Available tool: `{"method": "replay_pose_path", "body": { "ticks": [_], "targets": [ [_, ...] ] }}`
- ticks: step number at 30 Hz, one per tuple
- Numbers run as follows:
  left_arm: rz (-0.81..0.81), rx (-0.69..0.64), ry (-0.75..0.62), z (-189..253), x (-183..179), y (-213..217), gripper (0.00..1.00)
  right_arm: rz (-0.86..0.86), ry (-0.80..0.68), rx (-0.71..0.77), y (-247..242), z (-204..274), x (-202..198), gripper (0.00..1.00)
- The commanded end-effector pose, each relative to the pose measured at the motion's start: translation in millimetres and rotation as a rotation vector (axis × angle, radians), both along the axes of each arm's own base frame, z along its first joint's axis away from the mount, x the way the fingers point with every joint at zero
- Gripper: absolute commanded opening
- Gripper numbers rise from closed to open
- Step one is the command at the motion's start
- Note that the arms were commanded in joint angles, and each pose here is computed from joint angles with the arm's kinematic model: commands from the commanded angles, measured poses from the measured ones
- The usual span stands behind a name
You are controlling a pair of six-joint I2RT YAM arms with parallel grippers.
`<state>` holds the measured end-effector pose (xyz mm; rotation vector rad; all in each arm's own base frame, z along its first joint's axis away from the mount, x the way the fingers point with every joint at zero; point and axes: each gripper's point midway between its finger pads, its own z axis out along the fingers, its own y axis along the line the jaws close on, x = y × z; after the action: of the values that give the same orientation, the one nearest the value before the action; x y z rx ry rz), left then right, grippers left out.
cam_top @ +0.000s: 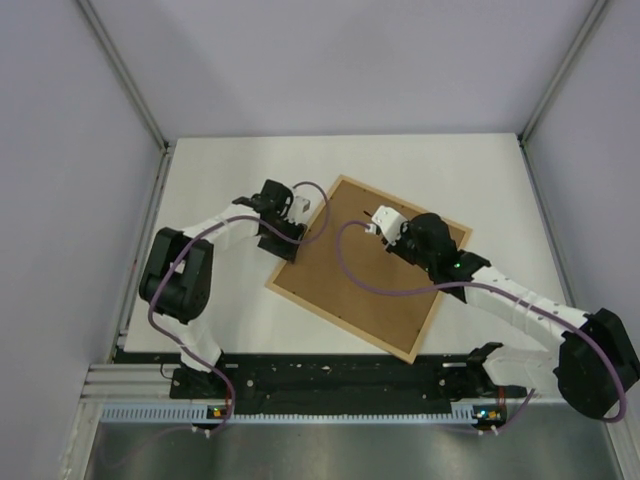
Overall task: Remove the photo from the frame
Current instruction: Adjust the photo frame at the center of the board.
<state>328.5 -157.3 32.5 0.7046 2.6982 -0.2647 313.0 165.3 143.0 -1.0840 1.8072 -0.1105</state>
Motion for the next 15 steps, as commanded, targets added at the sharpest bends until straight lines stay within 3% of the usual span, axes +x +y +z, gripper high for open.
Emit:
{"method": "replay_pose_path", "body": {
  "ticks": [1,15],
  "targets": [
    [0.046,-0.101,-0.094,32.7,14.6,0.9,0.62,0.001,0.006,0.047,7.4,6.4,4.3,0.0],
    [0.015,-0.121,-0.045,17.0,23.0,-10.5,0.64,0.012,0.087,0.055,16.9,-6.1,3.9,0.0]
  ]
}}
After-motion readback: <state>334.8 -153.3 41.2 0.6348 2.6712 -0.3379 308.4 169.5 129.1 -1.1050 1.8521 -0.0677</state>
